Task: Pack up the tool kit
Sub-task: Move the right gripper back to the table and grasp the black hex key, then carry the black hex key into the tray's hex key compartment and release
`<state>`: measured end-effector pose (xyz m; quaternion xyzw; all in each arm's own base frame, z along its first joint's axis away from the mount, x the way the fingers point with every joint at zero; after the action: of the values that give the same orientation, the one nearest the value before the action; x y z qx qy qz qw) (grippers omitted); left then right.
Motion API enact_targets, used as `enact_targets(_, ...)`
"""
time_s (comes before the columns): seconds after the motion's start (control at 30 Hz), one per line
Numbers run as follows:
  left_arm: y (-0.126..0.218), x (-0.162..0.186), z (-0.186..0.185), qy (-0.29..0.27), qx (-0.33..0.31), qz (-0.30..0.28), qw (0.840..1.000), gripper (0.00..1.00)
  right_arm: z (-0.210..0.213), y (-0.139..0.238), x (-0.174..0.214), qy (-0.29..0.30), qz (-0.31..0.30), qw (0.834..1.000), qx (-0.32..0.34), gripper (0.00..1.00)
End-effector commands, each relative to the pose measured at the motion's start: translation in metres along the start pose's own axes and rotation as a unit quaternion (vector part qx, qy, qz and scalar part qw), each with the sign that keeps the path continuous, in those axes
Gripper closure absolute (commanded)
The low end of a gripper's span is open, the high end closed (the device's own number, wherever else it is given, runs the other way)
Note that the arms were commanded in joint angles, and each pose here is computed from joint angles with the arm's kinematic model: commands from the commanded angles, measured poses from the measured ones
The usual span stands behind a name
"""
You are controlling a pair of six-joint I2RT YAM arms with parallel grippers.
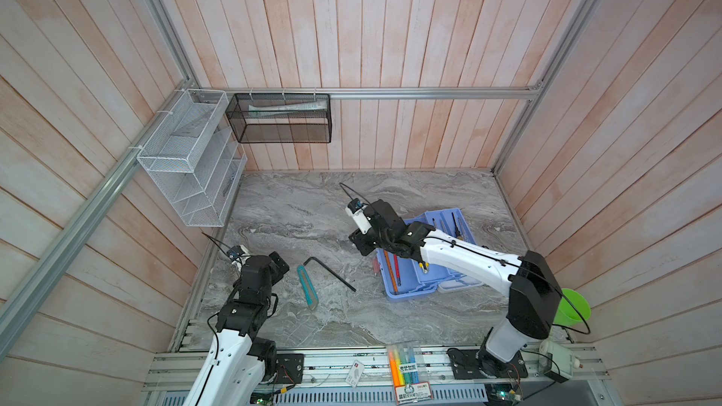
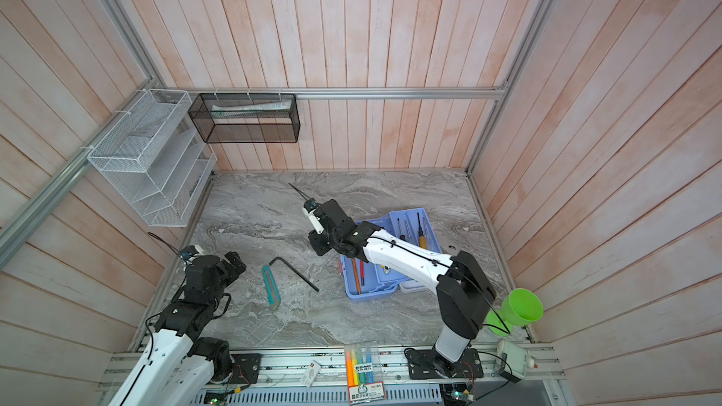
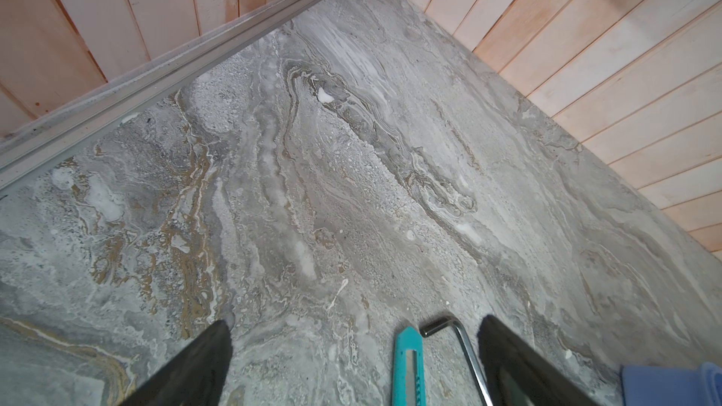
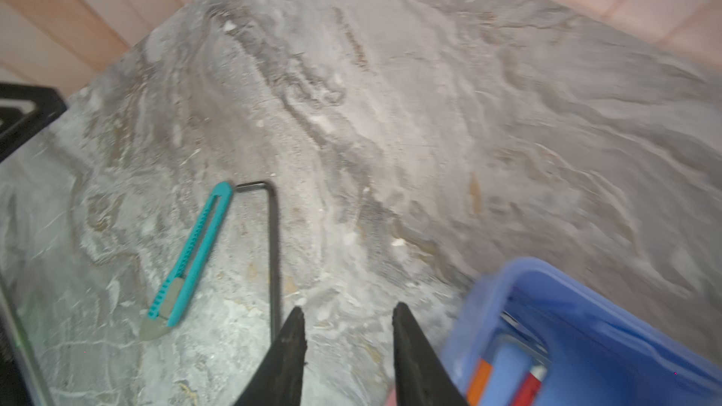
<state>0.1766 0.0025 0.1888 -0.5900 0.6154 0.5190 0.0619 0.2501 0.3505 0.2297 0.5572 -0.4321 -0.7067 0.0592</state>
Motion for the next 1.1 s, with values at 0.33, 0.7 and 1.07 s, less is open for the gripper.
enact_targets(0.33,0.005,-0.007,0.001,-0.005,-0.013,-0.014,1.000,0.00,0.060,-0.107,0.023,0.090,0.113,0.987,-0.076,0.59)
enact_targets(0.7,0.005,-0.007,0.002,-0.005,-0.013,-0.015,1.000,0.00,0.054,-0.136,0.051,0.107,0.178,0.978,-0.028,0.65)
enact_targets(1.07,0.005,-0.007,0.001,-0.007,-0.009,-0.014,1.000,0.00,0.045,-0.147,0.061,0.079,0.208,0.974,0.044,0.78)
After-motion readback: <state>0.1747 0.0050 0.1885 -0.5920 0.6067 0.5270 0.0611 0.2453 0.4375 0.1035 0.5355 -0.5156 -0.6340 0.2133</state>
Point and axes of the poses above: each gripper's point midway between its finger pads, its own y axis back along the fingers, its own z axis along the line the jaws close on, x = y × z, the point moved 9 cm from there along y, back along the fingers, and after that the axes turned 9 degrees about y, right-handed, at the moved point
